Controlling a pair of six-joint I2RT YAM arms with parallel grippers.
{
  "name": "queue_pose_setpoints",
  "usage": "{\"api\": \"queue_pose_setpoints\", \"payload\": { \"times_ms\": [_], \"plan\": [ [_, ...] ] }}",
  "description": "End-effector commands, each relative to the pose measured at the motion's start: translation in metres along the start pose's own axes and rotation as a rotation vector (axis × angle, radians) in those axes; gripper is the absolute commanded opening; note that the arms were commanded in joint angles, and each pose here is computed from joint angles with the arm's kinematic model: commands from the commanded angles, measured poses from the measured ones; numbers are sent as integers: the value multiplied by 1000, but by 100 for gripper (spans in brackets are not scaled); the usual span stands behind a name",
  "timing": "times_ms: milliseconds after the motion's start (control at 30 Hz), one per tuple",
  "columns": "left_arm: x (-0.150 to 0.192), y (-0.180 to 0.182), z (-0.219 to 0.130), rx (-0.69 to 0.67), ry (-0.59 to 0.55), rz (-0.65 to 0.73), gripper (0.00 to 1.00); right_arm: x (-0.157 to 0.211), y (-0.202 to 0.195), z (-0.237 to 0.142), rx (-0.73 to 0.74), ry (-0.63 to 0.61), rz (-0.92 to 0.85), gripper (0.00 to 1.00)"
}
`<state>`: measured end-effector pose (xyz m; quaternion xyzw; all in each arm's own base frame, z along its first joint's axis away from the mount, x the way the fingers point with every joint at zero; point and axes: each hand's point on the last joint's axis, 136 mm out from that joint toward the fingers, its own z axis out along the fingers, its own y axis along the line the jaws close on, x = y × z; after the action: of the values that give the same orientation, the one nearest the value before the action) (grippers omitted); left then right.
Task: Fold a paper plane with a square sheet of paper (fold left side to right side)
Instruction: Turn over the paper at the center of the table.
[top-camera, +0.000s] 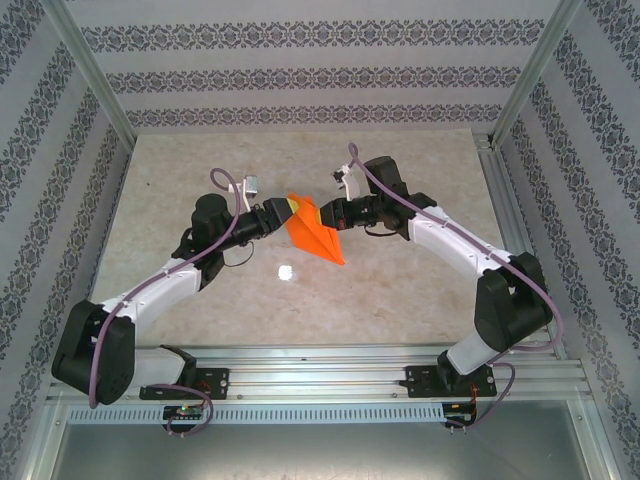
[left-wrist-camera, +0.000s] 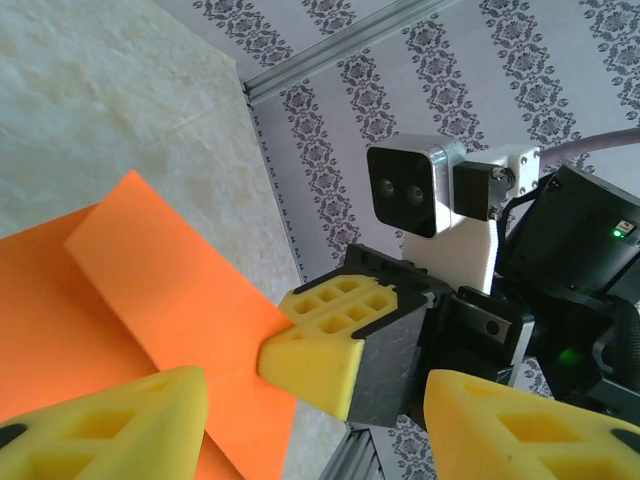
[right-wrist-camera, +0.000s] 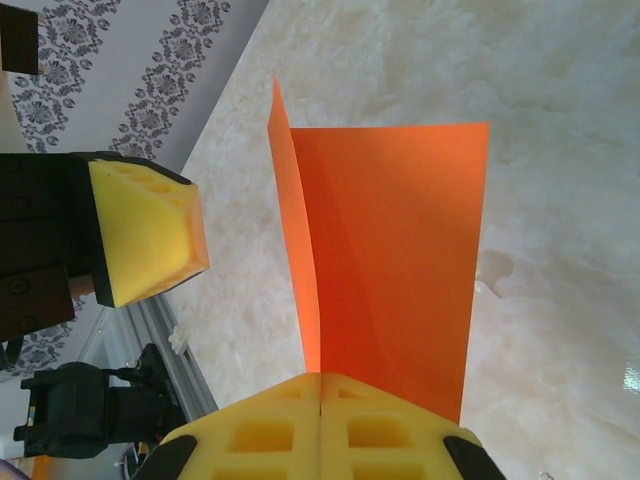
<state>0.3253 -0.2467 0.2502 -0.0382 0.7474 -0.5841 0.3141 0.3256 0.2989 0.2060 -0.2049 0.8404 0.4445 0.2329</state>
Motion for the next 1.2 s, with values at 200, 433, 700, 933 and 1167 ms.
{"api": "queue_pose_setpoints", "payload": {
  "times_ms": [200,433,700,933,1167],
  "plan": [
    [3,11,10,-45,4,-12,63,-6,24,-11,-49,-41,-22,1],
    [5,6,17,-28,27,6,61,-9,39,-10,-112,-46,-14,1],
    [7,1,22,-10,42,15,38,-7,43,-6,-137,-37,14,4],
    [7,-8,20,9,45,53,17,-9,39,-15,-147,-56,58,10],
    [3,-19,22,38,49,93,6,-17,30,-52,-124,-139,73,27]
  ]
}}
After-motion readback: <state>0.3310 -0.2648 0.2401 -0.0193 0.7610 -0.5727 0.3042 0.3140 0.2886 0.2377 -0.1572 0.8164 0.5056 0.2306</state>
